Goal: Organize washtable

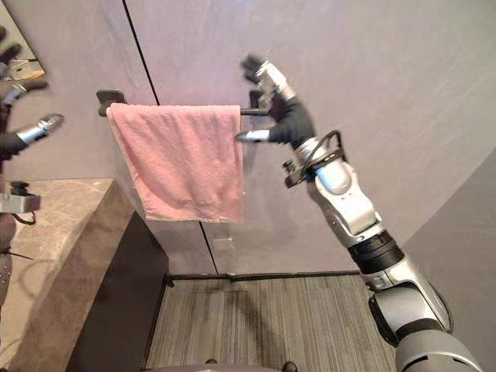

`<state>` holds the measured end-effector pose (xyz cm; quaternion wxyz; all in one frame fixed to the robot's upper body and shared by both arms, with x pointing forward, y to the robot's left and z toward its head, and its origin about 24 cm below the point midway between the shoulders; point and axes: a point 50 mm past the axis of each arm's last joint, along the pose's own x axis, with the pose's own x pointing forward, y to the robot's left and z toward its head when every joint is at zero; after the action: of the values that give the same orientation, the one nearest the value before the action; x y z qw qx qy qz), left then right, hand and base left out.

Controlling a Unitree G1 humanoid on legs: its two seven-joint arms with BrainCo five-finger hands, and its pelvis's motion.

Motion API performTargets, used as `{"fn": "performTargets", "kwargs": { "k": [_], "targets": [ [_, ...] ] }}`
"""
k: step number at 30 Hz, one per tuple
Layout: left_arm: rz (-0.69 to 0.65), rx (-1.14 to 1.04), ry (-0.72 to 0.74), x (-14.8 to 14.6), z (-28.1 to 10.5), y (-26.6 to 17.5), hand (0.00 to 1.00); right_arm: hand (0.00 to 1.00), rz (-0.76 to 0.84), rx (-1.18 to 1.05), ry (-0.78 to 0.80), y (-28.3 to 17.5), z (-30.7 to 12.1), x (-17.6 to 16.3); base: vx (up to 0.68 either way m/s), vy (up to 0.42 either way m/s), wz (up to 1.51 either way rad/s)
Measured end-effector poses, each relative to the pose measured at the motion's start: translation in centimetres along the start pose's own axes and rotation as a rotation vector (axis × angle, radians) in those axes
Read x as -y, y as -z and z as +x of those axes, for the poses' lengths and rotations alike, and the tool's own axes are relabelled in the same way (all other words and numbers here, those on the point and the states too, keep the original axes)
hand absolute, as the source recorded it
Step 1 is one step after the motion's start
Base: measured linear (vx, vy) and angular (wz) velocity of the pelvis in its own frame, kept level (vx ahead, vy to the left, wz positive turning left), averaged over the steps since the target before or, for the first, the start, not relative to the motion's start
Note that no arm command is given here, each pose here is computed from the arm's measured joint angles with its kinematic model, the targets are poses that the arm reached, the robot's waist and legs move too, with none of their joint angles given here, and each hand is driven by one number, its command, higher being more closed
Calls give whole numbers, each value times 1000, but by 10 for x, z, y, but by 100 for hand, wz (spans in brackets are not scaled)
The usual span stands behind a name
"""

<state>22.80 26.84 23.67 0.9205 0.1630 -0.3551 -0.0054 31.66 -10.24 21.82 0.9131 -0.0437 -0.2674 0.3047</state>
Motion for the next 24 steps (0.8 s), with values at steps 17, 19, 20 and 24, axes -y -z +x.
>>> {"fn": "performTargets", "kwargs": {
  "k": [17,19,20,24],
  "targets": [
    [-319,-312,226,54,-13,68,0,0,112,-238,-262,47,10,-46,1,1,3],
    [-330,-310,253,62,-7,70,0,0,109,-217,-276,42,17,-50,25,22,-9],
    [-342,-301,269,67,-2,70,0,0,102,-192,-284,36,24,-52,14,23,-8],
    [-363,-273,328,82,13,67,0,0,100,-153,-296,26,34,-57,12,13,-3]
  ]
}}
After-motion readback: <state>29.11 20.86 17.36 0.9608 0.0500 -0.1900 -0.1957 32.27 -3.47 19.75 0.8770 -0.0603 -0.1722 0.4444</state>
